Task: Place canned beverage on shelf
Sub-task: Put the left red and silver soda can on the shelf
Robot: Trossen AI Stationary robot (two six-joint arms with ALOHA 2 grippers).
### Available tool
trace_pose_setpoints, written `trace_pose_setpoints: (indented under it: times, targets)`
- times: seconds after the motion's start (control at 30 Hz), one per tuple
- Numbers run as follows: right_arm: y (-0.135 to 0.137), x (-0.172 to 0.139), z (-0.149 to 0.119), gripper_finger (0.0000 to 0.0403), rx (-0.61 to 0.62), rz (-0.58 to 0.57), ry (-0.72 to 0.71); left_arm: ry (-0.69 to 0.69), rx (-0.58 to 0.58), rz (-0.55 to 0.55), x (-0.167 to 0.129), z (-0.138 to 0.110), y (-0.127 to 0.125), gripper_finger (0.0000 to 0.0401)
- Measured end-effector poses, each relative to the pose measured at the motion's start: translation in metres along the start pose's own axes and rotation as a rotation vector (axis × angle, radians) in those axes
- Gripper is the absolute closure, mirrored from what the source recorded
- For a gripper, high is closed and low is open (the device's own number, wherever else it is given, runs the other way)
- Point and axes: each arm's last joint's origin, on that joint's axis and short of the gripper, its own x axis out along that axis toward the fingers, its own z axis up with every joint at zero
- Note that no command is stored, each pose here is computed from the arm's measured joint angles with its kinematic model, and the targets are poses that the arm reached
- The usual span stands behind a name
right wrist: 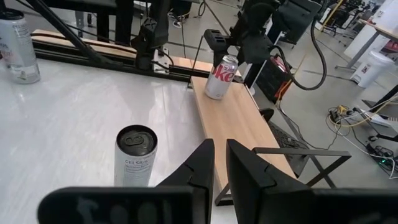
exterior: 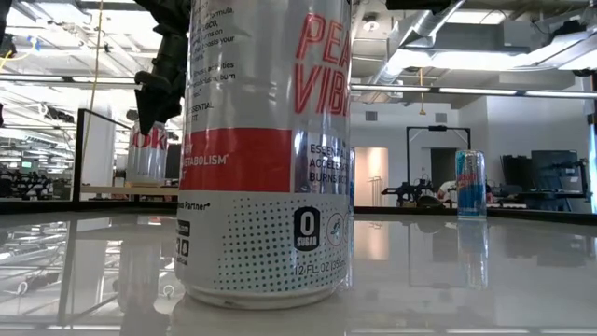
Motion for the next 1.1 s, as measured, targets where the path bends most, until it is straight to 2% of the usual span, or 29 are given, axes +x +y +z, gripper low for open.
trace_pose_setpoints:
  times: [0.27, 0.4, 0.8, 1.1]
  targets:
    - [-0.0012, 0.0004, -0.0003, 0.0335, 0.001, -0.005, 0.003, -0.003, 0.011, 0.002, 0.0005, 0.0006, 0.0003, 0.0089]
    - [-0.0012, 0.0004, -0.0004, 0.0335, 0.001, -0.005, 0.003, -0.006, -0.035, -0.001, 0.001, 0.0009, 0.0003, 0.0089]
    - [-0.0011, 0.0004, -0.0004, 0.0335, 0.001, -0.005, 0.003, 0.003, -0.004, -0.004, 0.0012, 0.0004, -0.0002, 0.0088]
    - [-0.0011, 0.0004, -0.0004, 0.0335, 0.001, -0.005, 0.003, -0.006, -0.029, 0.007, -0.0007, 0.0001, 0.0003, 0.0088]
